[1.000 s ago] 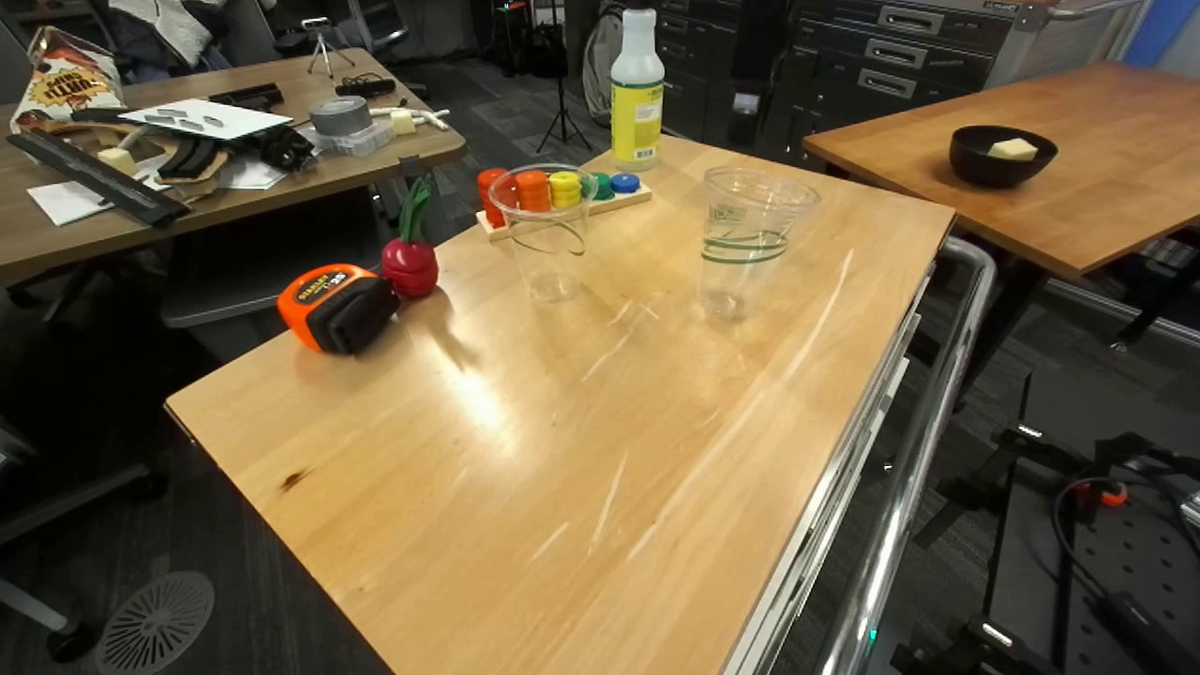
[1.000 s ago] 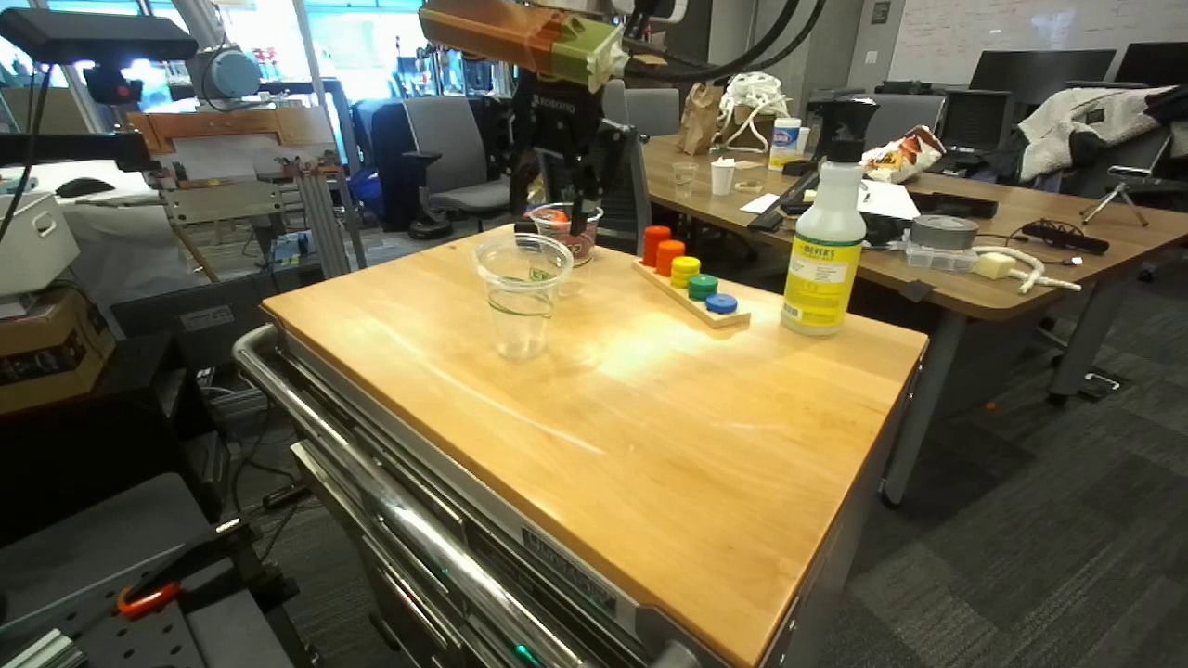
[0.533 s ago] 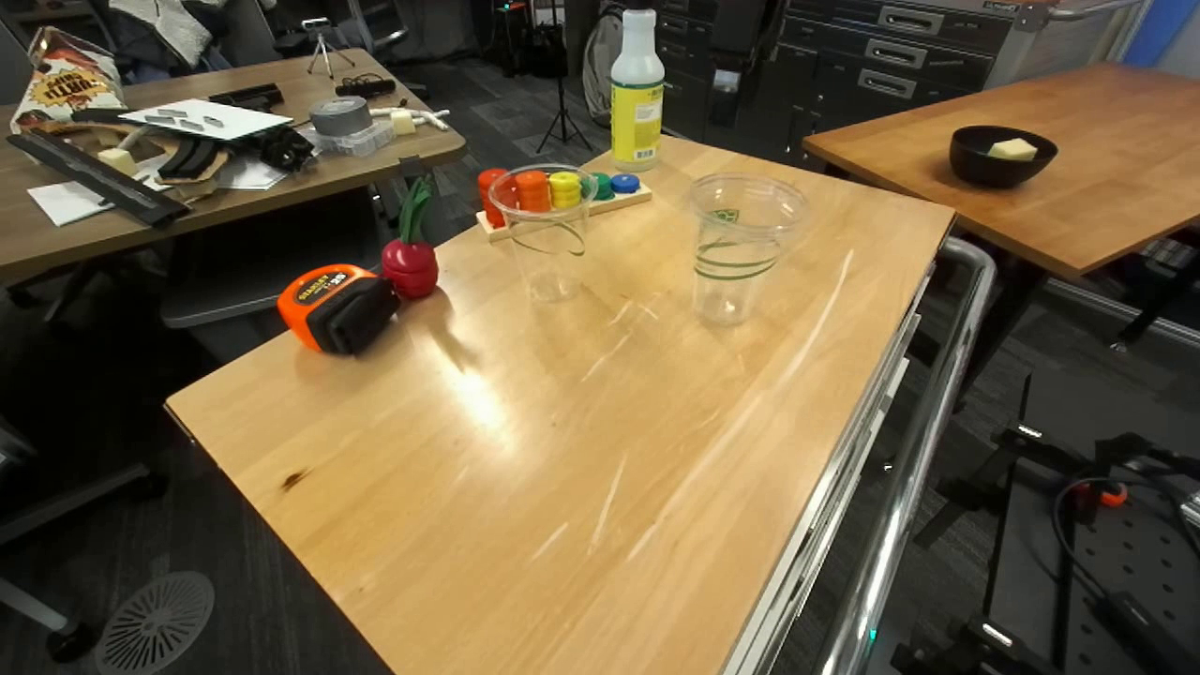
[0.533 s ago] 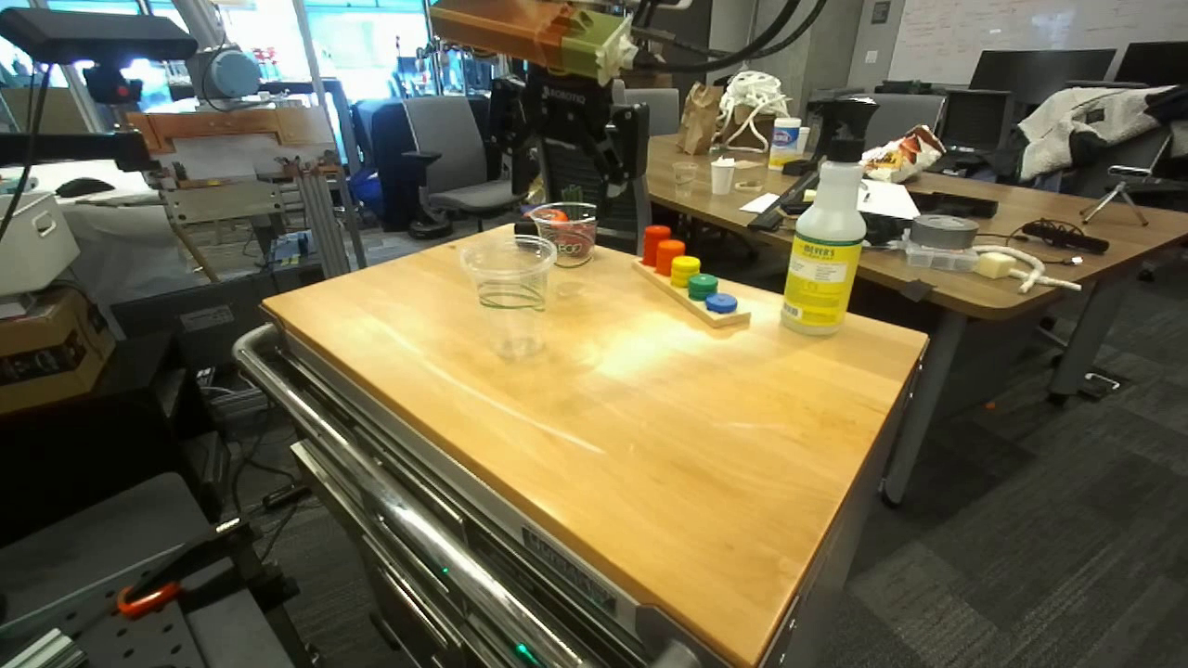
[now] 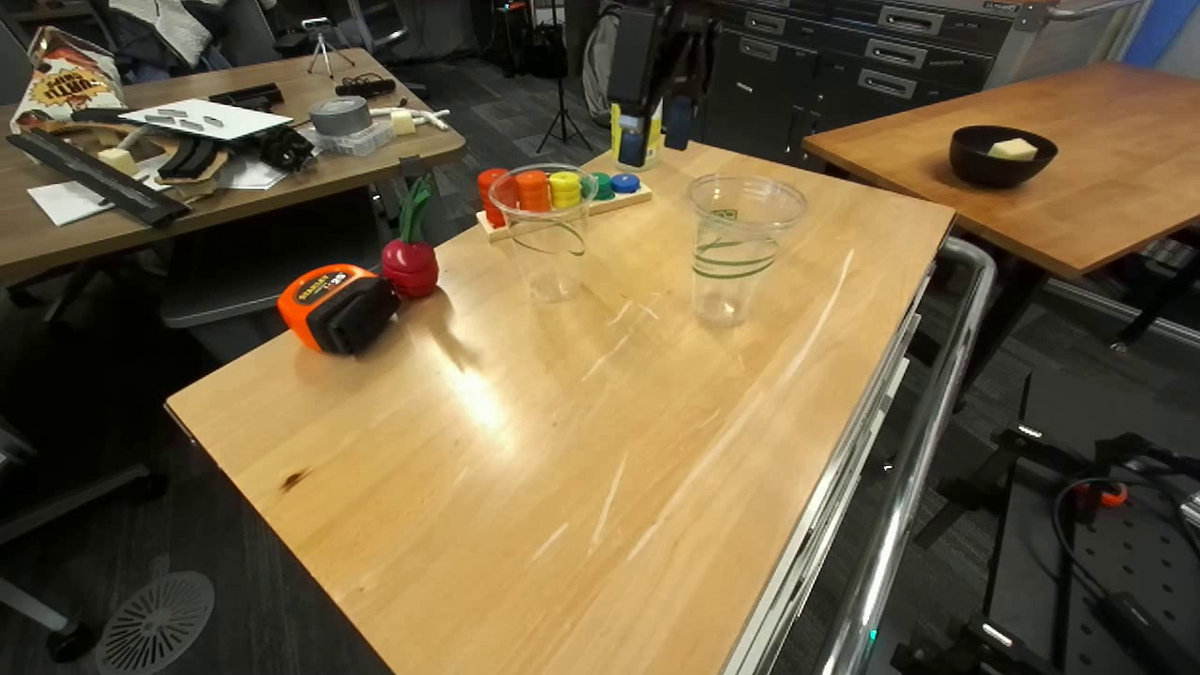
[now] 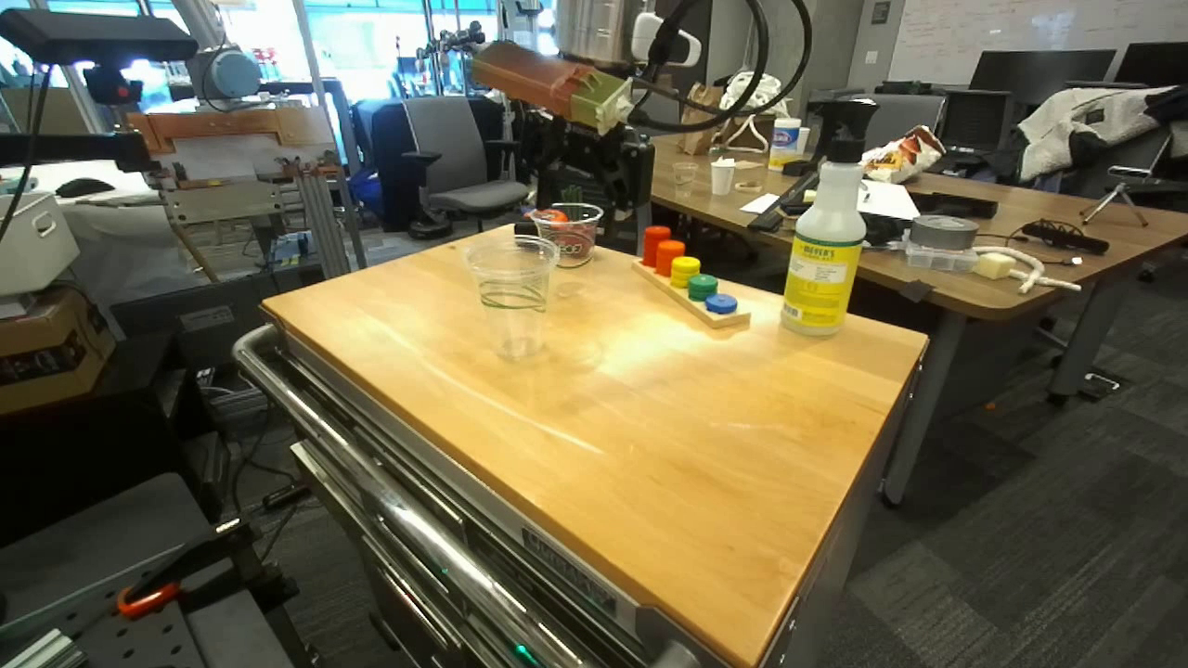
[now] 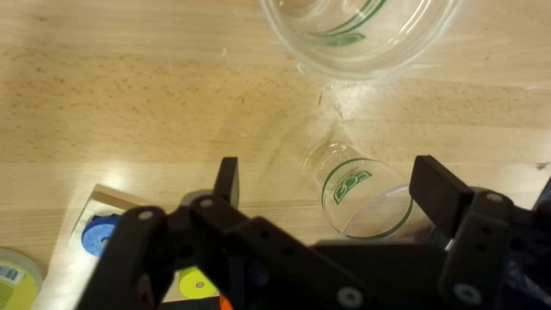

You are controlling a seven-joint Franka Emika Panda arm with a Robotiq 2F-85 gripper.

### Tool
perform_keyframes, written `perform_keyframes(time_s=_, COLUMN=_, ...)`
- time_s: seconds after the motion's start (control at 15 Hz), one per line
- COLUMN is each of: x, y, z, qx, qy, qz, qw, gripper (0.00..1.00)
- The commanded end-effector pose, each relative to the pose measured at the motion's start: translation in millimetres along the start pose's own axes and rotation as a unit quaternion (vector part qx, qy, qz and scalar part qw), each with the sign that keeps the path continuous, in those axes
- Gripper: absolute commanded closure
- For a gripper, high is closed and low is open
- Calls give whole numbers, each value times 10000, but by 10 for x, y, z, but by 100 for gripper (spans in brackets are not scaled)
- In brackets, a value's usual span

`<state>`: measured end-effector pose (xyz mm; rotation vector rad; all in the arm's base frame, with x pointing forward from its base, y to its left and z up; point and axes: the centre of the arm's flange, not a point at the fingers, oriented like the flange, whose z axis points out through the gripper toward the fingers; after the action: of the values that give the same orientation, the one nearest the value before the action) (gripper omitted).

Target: Stack the three clear cups together

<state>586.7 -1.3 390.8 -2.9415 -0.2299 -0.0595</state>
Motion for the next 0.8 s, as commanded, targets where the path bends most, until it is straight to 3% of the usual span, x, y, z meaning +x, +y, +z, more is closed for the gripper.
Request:
perform_keyframes(time_s=0.0, x=452, y=-125, z=-75, qx=-7, qy=283, qz=176, qw=9994, gripper=0)
perform_keyframes(time_s=0.33, x=641, y=-178, z=26, qx=12, qy=246, qz=275, qw=9993, gripper=0)
perform_keyframes(time_s=0.73, x=704, y=-87, z=516, qx=39, qy=137, qz=338, qw=9993, gripper=0)
